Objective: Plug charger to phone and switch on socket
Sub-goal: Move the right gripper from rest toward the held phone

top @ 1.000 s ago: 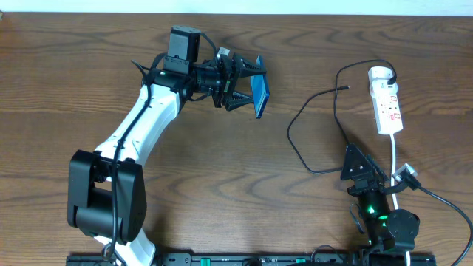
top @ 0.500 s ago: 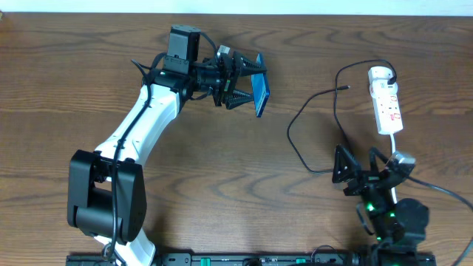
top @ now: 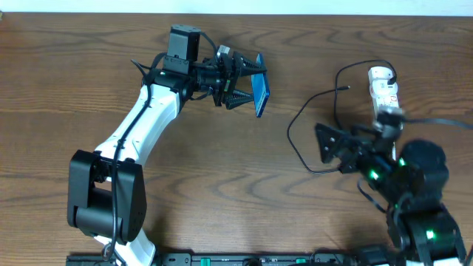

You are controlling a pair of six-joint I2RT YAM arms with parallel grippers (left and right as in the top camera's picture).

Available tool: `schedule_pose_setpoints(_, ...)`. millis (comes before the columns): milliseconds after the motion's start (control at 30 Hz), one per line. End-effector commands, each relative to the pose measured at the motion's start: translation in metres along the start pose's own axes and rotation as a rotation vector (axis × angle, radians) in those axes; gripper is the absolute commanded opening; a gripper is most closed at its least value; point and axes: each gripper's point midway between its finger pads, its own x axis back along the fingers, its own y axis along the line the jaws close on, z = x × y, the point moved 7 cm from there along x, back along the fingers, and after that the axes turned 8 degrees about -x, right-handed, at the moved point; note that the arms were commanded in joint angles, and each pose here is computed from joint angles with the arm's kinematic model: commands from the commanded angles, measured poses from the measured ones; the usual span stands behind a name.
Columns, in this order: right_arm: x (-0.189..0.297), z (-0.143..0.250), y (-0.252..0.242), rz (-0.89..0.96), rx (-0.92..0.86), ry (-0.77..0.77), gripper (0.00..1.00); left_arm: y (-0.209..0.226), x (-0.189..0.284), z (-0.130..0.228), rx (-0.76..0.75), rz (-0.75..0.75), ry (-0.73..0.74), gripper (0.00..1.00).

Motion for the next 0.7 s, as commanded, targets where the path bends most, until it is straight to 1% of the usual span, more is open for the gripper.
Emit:
schedule_pose_setpoints(0, -0.012, 0.003, 0.026, -0.118, 0.007, 0.108, 0.99, -0.009, 0.003, 0.003, -0.028, 0.022, 0.012, 0.59)
schedule_pose_setpoints(100, -0.022, 0.012, 0.020, -0.094, -0.012, 0.178, 0.99, -0.009, 0.003, 0.003, -0.028, 0.022, 0.013, 0.59)
schedule_pose_setpoints(167, -0.029, 0.009, 0.018, -0.074, -0.012, 0.165, 0.99, -0.009, 0.003, 0.003, -0.028, 0.022, 0.013, 0.59)
schedule_pose_setpoints(233, -0.039, 0.003, 0.023, -0.118, 0.054, 0.146, 0.99, -0.009, 0.003, 0.003, -0.029, 0.022, 0.013, 0.59)
schedule_pose_setpoints(300, -0.044, 0.003, 0.026, -0.111, 0.076, 0.151, 0.99, -0.009, 0.003, 0.003, -0.032, 0.022, 0.013, 0.59)
schedule_pose_setpoints(400, -0.050, 0.003, 0.030, -0.005, 0.102, 0.142, 0.97, -0.009, 0.003, 0.003, -0.032, 0.022, 0.013, 0.59)
schedule_pose_setpoints(433, -0.052, 0.003, 0.033, 0.048, 0.108, 0.133, 0.93, -0.009, 0.003, 0.003, -0.032, 0.022, 0.013, 0.59)
schedule_pose_setpoints(500, -0.055, 0.003, 0.040, 0.127, 0.123, 0.113, 0.89, -0.009, 0.003, 0.003, -0.032, 0.022, 0.013, 0.59)
schedule_pose_setpoints(600, -0.067, 0.010, 0.060, 0.197, 0.167, 0.084, 0.88, -0.009, 0.003, 0.003, -0.036, 0.022, 0.013, 0.59)
schedule_pose_setpoints(667, -0.075, 0.015, 0.069, 0.236, 0.162, 0.058, 0.87, -0.009, 0.003, 0.003, -0.036, 0.022, 0.013, 0.59)
